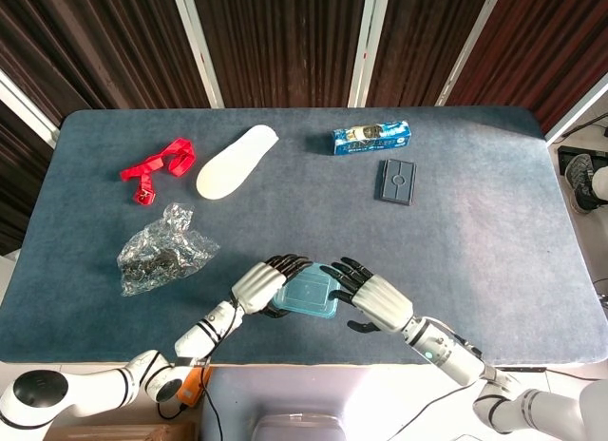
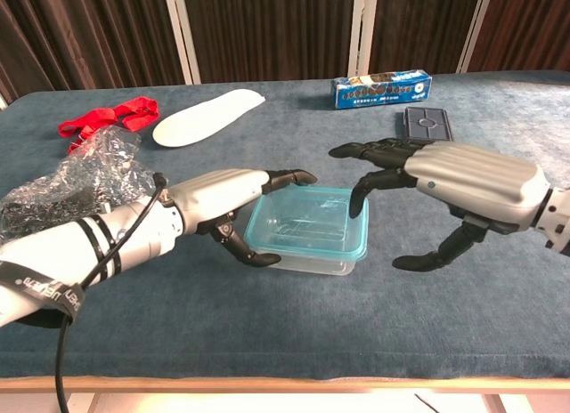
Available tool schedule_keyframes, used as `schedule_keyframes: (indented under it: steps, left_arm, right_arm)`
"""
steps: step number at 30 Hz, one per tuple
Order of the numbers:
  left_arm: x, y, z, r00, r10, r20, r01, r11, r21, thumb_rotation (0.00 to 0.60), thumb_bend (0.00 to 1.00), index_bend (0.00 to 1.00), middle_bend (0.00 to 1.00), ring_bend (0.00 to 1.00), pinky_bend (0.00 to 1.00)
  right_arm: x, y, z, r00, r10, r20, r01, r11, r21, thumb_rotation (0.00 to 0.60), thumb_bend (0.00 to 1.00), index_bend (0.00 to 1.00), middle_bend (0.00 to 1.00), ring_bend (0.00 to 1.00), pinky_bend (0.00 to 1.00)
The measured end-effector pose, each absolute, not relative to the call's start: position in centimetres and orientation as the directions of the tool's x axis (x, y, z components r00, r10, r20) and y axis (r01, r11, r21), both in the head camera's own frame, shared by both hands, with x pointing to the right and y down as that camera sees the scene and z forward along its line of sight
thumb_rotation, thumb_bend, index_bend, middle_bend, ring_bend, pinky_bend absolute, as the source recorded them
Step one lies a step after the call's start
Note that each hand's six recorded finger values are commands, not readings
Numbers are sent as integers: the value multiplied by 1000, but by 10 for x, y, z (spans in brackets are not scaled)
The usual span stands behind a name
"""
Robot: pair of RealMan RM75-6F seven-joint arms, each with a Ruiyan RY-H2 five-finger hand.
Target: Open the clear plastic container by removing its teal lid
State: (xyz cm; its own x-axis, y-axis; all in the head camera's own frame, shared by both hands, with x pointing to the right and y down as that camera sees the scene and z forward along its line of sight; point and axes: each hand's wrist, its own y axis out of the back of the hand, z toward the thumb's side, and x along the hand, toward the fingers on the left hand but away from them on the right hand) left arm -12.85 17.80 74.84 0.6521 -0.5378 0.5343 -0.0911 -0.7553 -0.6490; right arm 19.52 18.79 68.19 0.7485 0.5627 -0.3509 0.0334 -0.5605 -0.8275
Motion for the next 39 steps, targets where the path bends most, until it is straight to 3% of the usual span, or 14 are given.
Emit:
schedule_keyframes:
  steps: [5,39]
  left_arm:
    - [-129,178,749,650,-538,538,-89,-756,-649,600,315,0,626,639,708]
    - [-127,188,753,659,-519,545,-69,-763,-642,600,317,0,631,645,714]
  right_arm:
    - [184,193,687,769,541,-341,32,-565,-824,600,391,511,43,0,0]
    - [168,188,704,741,570,-355,24,-552,-834,600,391,585,66,0,0]
